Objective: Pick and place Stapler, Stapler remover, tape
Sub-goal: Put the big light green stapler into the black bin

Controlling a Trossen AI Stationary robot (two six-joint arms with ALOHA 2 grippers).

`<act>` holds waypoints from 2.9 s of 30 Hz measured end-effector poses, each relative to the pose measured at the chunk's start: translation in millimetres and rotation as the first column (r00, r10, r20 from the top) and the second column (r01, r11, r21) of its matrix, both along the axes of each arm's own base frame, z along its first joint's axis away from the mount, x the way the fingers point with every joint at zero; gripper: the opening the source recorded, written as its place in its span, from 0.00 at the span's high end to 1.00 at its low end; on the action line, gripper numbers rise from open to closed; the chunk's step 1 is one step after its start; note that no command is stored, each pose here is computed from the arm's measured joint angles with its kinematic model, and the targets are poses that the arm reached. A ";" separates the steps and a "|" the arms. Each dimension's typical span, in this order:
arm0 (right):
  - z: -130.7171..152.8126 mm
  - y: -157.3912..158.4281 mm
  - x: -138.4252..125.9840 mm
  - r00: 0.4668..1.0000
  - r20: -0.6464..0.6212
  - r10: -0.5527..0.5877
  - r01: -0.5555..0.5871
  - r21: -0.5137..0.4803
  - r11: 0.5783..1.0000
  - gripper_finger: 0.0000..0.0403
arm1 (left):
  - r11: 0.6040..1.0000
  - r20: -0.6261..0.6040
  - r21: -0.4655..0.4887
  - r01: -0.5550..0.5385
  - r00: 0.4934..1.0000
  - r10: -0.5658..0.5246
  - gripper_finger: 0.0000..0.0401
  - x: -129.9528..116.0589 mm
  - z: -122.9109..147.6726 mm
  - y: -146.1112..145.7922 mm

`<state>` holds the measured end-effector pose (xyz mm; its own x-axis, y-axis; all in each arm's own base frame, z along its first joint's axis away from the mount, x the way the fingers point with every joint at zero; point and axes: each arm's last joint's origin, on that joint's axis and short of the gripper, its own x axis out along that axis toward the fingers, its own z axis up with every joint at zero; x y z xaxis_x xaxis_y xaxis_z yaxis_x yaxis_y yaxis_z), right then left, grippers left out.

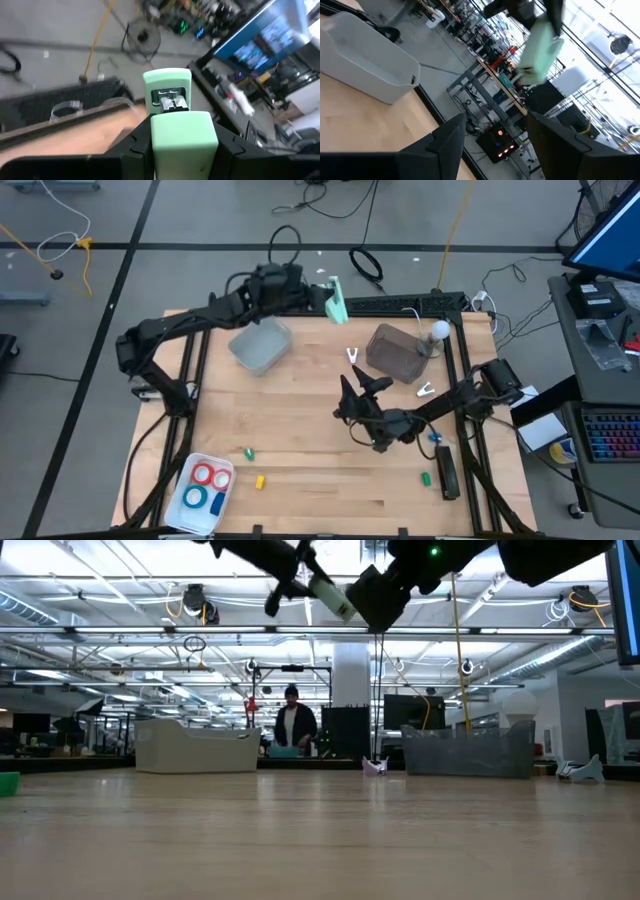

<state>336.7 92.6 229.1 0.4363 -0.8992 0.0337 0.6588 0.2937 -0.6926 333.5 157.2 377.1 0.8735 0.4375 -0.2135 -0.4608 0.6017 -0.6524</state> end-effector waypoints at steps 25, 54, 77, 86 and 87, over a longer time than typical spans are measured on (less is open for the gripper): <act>0.2 -21.7 5.1 0.998 -0.024 -0.065 0.065 -0.011 0.998 0.48 | 0.887 0.042 -0.402 0.228 0.972 -0.230 0.71 11.1 -91.1 96.0; -0.6 -25.7 8.2 1.000 -0.012 -0.018 0.018 -0.024 1.000 0.21 | 0.930 0.058 -0.258 0.261 0.965 -0.254 0.71 30.5 -82.9 74.4; -1.8 -82.8 13.8 0.970 -0.109 -0.219 0.214 -0.057 0.975 0.17 | 0.935 0.110 -0.212 0.286 0.957 -0.268 0.71 45.8 -75.9 53.4; -1.8 -95.1 13.9 0.966 -0.065 -0.249 0.247 -0.036 0.968 0.24 | 0.945 0.096 -0.185 0.272 0.961 -0.258 0.71 50.7 -75.7 45.2; -1.8 -96.0 13.9 0.966 -0.056 -0.251 0.249 -0.032 0.968 0.25 | 0.948 0.092 -0.178 0.262 0.964 -0.249 0.71 51.3 -75.7 44.3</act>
